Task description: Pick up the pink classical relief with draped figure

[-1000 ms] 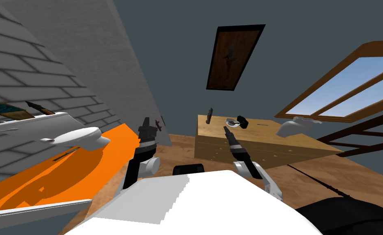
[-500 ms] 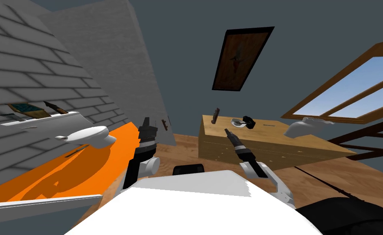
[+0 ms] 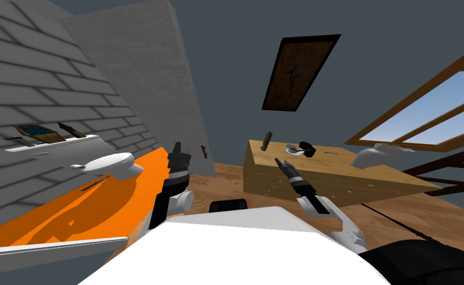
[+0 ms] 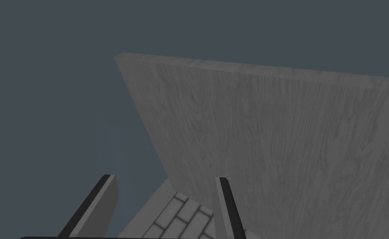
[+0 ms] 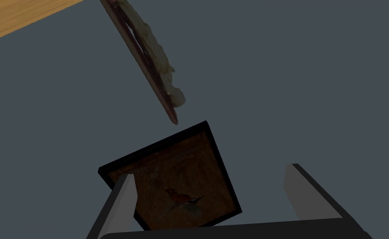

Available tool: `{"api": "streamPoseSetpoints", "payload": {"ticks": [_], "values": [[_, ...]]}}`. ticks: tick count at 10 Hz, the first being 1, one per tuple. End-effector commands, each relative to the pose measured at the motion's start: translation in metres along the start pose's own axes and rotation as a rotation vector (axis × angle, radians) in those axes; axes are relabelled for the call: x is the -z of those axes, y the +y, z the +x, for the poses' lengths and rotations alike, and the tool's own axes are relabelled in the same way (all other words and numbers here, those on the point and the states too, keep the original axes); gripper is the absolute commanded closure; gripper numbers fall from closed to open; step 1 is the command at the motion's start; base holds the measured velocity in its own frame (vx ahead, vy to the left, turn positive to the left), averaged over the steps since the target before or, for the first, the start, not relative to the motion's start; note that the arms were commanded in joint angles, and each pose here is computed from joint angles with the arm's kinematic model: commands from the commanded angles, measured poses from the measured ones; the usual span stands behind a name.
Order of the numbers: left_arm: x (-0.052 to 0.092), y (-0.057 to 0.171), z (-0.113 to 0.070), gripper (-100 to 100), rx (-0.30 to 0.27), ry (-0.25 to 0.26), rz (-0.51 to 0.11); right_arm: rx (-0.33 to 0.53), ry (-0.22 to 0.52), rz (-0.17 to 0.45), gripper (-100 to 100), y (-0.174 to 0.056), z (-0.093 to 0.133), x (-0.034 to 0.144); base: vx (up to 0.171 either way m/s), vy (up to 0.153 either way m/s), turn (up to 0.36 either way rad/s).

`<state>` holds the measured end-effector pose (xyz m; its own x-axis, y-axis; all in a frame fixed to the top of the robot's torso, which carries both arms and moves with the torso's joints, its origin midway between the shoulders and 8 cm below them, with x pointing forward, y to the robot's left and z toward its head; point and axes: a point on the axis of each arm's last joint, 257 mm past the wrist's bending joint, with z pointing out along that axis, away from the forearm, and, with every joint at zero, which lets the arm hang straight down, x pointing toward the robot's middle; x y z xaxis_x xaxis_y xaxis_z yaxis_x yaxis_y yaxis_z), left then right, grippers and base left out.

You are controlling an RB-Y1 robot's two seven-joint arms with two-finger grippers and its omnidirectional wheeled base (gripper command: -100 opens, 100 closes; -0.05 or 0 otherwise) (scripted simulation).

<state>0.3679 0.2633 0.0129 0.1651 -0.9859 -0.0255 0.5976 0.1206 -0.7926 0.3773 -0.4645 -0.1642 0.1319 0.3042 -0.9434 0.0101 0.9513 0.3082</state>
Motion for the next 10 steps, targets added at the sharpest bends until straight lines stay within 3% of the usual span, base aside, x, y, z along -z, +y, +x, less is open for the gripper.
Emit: {"api": "streamPoseSetpoints", "payload": {"ticks": [1, 5, 10], "values": [[0.000, 0.000, 0.000, 0, 0.000, 0.000, 0.000, 0.079, 0.008, 0.014, -100, -0.012, -0.001, 0.000, 0.078, 0.073, -0.017], [0.000, 0.000, 0.000, 0, 0.000, 0.000, 0.000, 0.234, 0.013, 0.037, -100, -0.033, -0.004, -0.003, 0.098, 0.045, -0.024], [0.000, 0.000, 0.000, 0, 0.000, 0.000, 0.000, 0.371, 0.007, 0.061, -100, -0.049, -0.007, -0.009, 0.141, 0.002, -0.027]]}}
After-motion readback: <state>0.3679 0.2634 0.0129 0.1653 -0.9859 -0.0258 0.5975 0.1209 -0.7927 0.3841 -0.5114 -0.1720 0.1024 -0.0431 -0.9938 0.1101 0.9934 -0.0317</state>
